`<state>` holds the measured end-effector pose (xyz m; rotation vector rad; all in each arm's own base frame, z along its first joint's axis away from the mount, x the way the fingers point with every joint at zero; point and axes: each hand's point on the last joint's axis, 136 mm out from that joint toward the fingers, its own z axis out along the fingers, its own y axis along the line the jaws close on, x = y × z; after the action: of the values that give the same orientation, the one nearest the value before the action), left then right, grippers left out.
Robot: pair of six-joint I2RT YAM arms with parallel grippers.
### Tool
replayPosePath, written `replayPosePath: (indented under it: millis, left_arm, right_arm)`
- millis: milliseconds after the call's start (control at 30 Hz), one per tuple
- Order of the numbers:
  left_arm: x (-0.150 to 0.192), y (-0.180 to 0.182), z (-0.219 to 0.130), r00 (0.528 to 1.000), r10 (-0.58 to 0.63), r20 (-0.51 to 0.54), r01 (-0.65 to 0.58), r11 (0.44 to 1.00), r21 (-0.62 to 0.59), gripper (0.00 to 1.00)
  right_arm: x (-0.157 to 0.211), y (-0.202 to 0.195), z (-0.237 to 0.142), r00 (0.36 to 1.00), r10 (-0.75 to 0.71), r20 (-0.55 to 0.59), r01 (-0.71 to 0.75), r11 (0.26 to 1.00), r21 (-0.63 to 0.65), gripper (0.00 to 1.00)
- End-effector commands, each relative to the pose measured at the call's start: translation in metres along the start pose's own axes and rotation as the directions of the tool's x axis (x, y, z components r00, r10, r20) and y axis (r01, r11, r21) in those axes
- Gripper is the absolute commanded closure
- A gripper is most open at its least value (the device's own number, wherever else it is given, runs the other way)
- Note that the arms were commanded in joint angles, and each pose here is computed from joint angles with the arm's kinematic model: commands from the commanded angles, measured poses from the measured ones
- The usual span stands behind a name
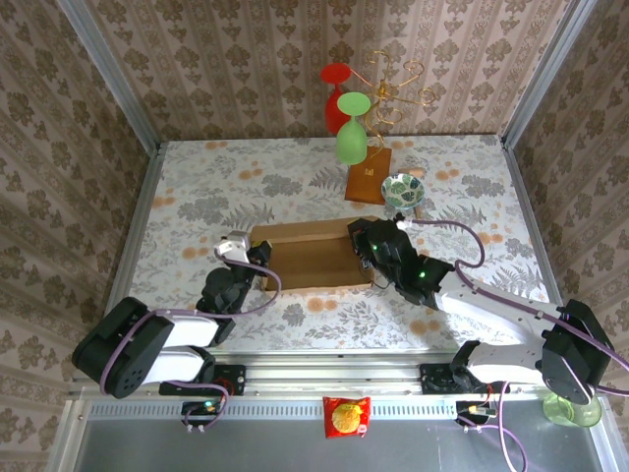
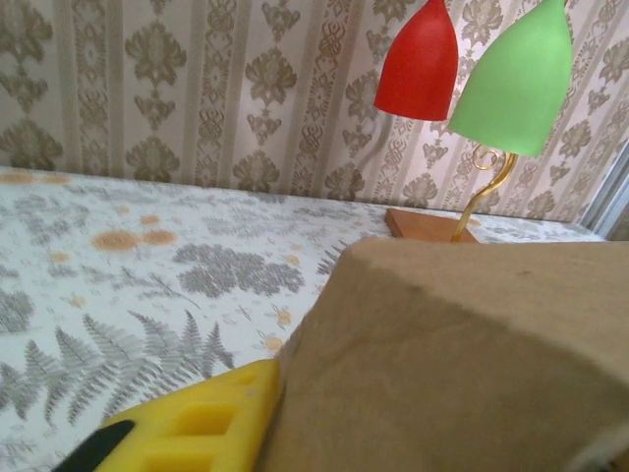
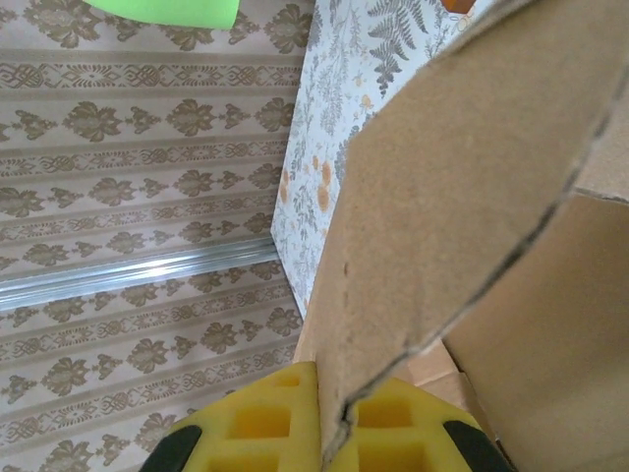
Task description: Fold the paper box
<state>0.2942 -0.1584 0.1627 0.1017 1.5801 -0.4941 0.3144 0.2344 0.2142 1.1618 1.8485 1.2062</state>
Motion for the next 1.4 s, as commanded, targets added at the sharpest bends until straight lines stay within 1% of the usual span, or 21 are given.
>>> replayPosePath:
  millis: [0, 133, 267, 333, 400, 467, 533, 567, 600, 667, 733, 767, 833, 900, 967, 1033, 1133, 1233, 1367]
  left_arm:
    - [0.001, -0.003, -0.008, 0.995, -0.096, -0.004, 0.096, 0.995, 0.021, 0.64]
    - [-0.002, -0.003, -0.016, 0.979, -0.204, -0.01, 0.204, 0.978, 0.031, 0.59]
    - [-0.008, -0.005, -0.028, 0.953, -0.3, -0.039, 0.301, 0.953, 0.031, 0.55]
    - [-0.014, -0.004, -0.035, 0.942, -0.33, -0.063, 0.332, 0.943, 0.009, 0.53]
    - [-0.022, 0.002, -0.047, 0.927, -0.365, -0.089, 0.362, 0.931, -0.053, 0.56]
    - [-0.035, 0.014, -0.064, 0.914, -0.4, -0.069, 0.39, 0.912, -0.125, 0.6]
    - [-0.046, 0.028, -0.08, 0.892, -0.451, -0.026, 0.439, 0.878, -0.192, 0.61]
    - [-0.05, 0.033, -0.087, 0.88, -0.475, -0.014, 0.46, 0.859, -0.224, 0.59]
    - [-0.055, 0.034, -0.091, 0.879, -0.477, -0.021, 0.459, 0.856, -0.236, 0.56]
    - [-0.06, 0.031, -0.09, 0.876, -0.479, -0.061, 0.45, 0.856, -0.254, 0.53]
    - [-0.059, 0.032, -0.085, 0.854, -0.508, -0.113, 0.453, 0.832, -0.32, 0.53]
    - [-0.059, 0.031, -0.08, 0.837, -0.528, -0.145, 0.456, 0.818, -0.349, 0.53]
    - [-0.057, 0.029, -0.068, 0.782, -0.587, -0.21, 0.486, 0.785, -0.385, 0.52]
    - [-0.054, 0.031, -0.049, 0.708, -0.651, -0.274, 0.524, 0.744, -0.415, 0.5]
    - [-0.045, 0.037, -0.041, 0.652, -0.692, -0.311, 0.527, 0.708, -0.47, 0.47]
    - [-0.042, 0.043, -0.035, 0.627, -0.716, -0.309, 0.534, 0.683, -0.499, 0.45]
    - [-0.051, 0.042, -0.019, 0.593, -0.757, -0.273, 0.61, 0.644, -0.461, 0.44]
    - [-0.057, 0.035, -0.004, 0.549, -0.789, -0.276, 0.658, 0.611, -0.44, 0.42]
    - [-0.045, 0.027, 0.011, 0.447, -0.848, -0.283, 0.725, 0.529, -0.441, 0.42]
  right_arm:
    - [-0.01, -0.023, 0.002, 0.999, -0.006, 0.052, 0.004, 0.998, 0.056, 1.0]
    - [-0.011, -0.027, 0.001, 0.998, -0.005, 0.059, 0.002, 0.998, 0.063, 1.0]
    - [-0.011, -0.028, 0.002, 0.998, -0.003, 0.058, -0.001, 0.998, 0.066, 1.0]
    - [-0.011, -0.029, 0.003, 0.998, -0.006, 0.06, 0.002, 0.998, 0.068, 1.0]
    - [-0.012, -0.028, 0.002, 0.998, -0.008, 0.063, 0.004, 0.998, 0.068, 1.0]
    - [-0.012, -0.028, 0.003, 0.998, -0.012, 0.062, 0.007, 0.998, 0.07, 1.0]
    - [-0.012, -0.029, 0.003, 0.998, -0.015, 0.062, 0.01, 0.997, 0.072, 1.0]
    - [-0.011, -0.029, 0.004, 0.998, -0.015, 0.058, 0.011, 0.997, 0.071, 1.0]
    - [-0.011, -0.029, 0.004, 0.998, -0.019, 0.057, 0.015, 0.997, 0.072, 1.0]
    - [-0.01, -0.03, 0.004, 0.998, -0.024, 0.054, 0.02, 0.997, 0.074, 1.0]
    - [-0.011, -0.03, 0.003, 0.998, -0.029, 0.057, 0.025, 0.997, 0.075, 1.0]
    - [-0.011, -0.029, 0.003, 0.998, -0.031, 0.059, 0.027, 0.997, 0.074, 1.0]
    - [-0.012, -0.03, 0.002, 0.997, -0.037, 0.06, 0.033, 0.997, 0.075, 1.0]
    - [-0.012, -0.029, 0.001, 0.997, -0.042, 0.061, 0.038, 0.996, 0.076, 1.0]
    - [-0.013, -0.028, 0.001, 0.997, -0.049, 0.062, 0.044, 0.996, 0.076, 1.0]
    - [-0.013, -0.027, 0.001, 0.997, -0.055, 0.06, 0.05, 0.996, 0.075, 1.0]
    - [-0.012, -0.027, 0.001, 0.997, -0.062, 0.054, 0.058, 0.995, 0.077, 1.0]
    - [-0.01, -0.028, 0.002, 0.997, -0.064, 0.049, 0.06, 0.995, 0.078, 1.0]
    - [-0.01, -0.028, 0.003, 0.997, -0.064, 0.048, 0.061, 0.995, 0.076, 1.0]
